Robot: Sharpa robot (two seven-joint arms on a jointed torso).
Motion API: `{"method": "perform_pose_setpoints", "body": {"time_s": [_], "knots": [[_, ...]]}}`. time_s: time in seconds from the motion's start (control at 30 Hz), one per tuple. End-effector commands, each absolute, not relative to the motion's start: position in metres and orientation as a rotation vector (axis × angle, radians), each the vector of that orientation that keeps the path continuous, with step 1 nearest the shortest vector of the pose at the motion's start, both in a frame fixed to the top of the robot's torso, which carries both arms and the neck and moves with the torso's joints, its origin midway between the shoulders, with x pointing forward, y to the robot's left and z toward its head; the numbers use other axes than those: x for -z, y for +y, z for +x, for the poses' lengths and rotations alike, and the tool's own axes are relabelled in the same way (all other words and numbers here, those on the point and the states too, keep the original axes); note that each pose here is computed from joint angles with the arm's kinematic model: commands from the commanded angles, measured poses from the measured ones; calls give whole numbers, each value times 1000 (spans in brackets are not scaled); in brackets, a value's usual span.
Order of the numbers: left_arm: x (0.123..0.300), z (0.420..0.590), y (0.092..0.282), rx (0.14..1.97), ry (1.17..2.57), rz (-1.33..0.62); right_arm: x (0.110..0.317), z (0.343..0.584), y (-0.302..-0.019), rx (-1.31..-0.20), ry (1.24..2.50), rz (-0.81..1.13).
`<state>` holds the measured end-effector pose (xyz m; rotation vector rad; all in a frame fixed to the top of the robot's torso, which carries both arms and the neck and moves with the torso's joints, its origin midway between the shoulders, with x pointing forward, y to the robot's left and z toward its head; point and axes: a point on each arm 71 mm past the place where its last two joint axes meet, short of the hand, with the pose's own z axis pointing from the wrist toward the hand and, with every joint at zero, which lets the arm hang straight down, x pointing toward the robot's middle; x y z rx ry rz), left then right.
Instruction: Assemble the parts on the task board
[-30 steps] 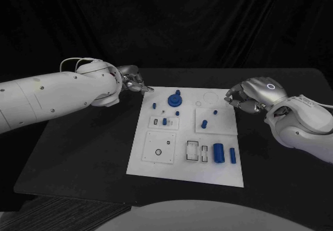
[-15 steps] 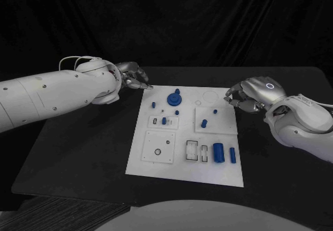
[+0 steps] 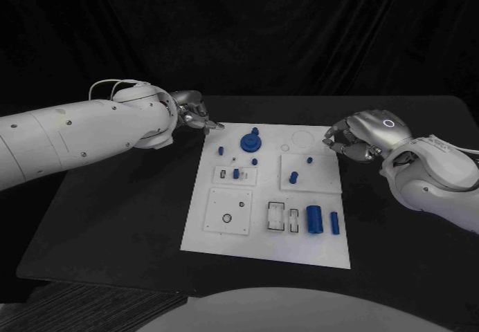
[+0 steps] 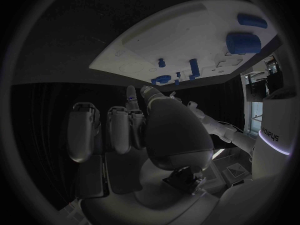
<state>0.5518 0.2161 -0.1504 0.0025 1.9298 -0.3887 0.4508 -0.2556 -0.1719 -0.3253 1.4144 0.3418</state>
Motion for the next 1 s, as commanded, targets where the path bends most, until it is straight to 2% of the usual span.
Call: {"method": "perform_pose_setpoints", "body": {"time_s": [0.03,0.3,1.0], "knots": [[155,550,212,373,1995,37,171,452,-256,-337,1405,-318],[160,550,209,333,2057,52,171,452,-255,-339,1404,-320],[165,547,196,333,2091,80,173,452,-255,-341,1403,-320]]}}
